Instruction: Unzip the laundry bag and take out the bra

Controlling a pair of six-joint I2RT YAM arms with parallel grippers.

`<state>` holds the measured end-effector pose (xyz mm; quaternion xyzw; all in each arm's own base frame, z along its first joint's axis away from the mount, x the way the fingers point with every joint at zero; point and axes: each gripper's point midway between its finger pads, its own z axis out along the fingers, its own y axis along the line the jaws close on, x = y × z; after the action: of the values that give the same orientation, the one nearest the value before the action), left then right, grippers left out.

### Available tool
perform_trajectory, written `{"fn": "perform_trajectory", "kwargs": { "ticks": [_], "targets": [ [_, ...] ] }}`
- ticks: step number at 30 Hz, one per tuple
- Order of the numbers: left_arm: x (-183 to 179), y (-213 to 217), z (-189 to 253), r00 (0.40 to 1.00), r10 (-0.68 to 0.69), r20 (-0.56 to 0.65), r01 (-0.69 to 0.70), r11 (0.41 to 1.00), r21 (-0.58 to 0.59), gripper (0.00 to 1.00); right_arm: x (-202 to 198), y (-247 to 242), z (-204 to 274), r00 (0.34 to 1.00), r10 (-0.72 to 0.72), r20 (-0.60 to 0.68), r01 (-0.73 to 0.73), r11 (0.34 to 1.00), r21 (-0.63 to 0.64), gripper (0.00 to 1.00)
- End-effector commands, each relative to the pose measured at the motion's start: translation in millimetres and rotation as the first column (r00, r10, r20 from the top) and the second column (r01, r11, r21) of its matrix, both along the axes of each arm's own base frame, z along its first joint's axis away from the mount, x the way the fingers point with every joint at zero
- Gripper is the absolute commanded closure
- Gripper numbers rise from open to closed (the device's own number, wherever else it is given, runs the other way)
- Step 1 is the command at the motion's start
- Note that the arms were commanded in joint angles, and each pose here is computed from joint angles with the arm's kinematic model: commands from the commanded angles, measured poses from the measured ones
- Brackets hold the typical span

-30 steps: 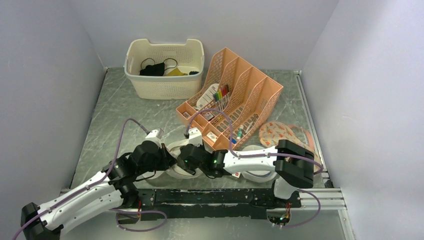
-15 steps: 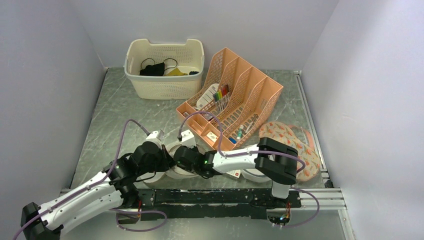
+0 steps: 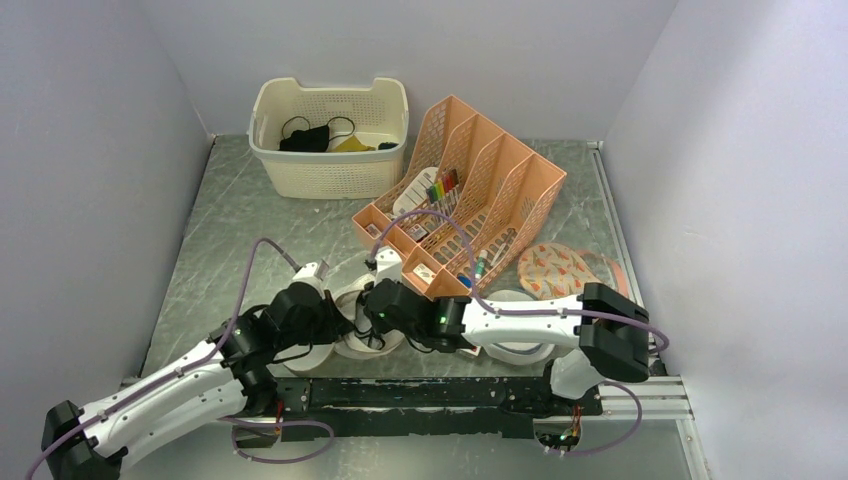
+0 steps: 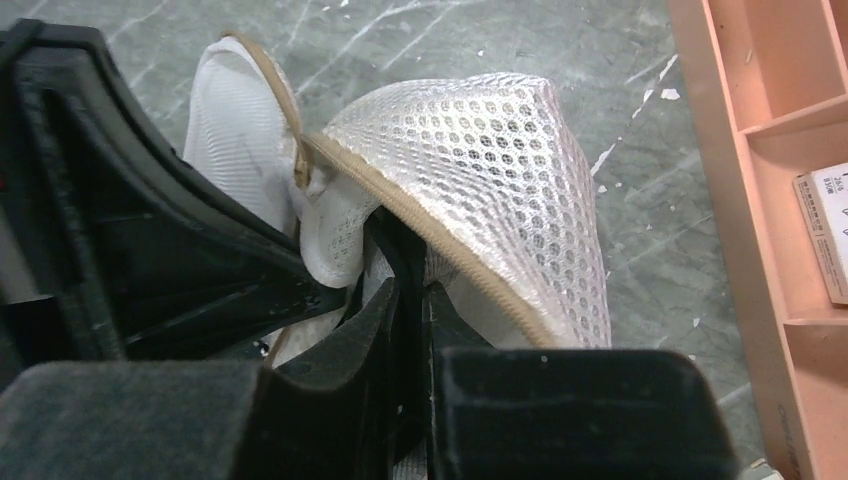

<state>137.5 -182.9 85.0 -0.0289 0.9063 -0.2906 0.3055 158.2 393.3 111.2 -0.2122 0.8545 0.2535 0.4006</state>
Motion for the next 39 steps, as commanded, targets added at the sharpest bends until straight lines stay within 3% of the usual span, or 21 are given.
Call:
{"fn": "perform_trajectory", "kwargs": {
  "ticks": [1, 9, 19, 27, 34, 39],
  "targets": [
    [4.6, -3.1, 16.4, 1.000, 0.003, 0.023, -0.002, 1.000, -0.008, 0.93, 1.0, 1.9, 30.9, 1.000, 0.010, 0.027, -0.012, 0.998, 0.056, 0.98],
    [12.2, 7.1, 37.3, 0.995, 0.084, 0.058, -0.083, 0.996, -0.024, 0.93, -24.2, -6.1, 26.1, 0.991, 0.130, -0.004, -0.128, 0.977, 0.169, 1.00],
    [12.8, 10.3, 32.7, 0.992, 0.120, 0.024, -0.120, 0.993, -0.002, 0.93, -48.7, 11.9, 56.0, 0.931, 0.329, 0.155, -0.363, 0.871, 0.330, 1.00],
    [9.3, 0.6, 32.7, 0.998, 0.068, -0.002, -0.068, 0.998, 0.001, 0.93, -22.9, 33.4, 100.4, 0.938, 0.226, 0.263, -0.316, 0.869, 0.382, 1.00],
    [7.7, 7.8, 42.4, 0.996, 0.084, 0.010, -0.084, 0.996, 0.004, 0.93, -8.2, 10.7, 143.7, 0.947, 0.084, 0.310, -0.231, 0.849, 0.475, 1.00],
    [8.2, 5.4, 47.1, 0.997, 0.076, 0.018, -0.076, 0.997, -0.009, 0.93, 18.0, -18.5, 146.7, 0.951, -0.103, 0.293, -0.063, 0.861, 0.505, 1.00]
  ]
}}
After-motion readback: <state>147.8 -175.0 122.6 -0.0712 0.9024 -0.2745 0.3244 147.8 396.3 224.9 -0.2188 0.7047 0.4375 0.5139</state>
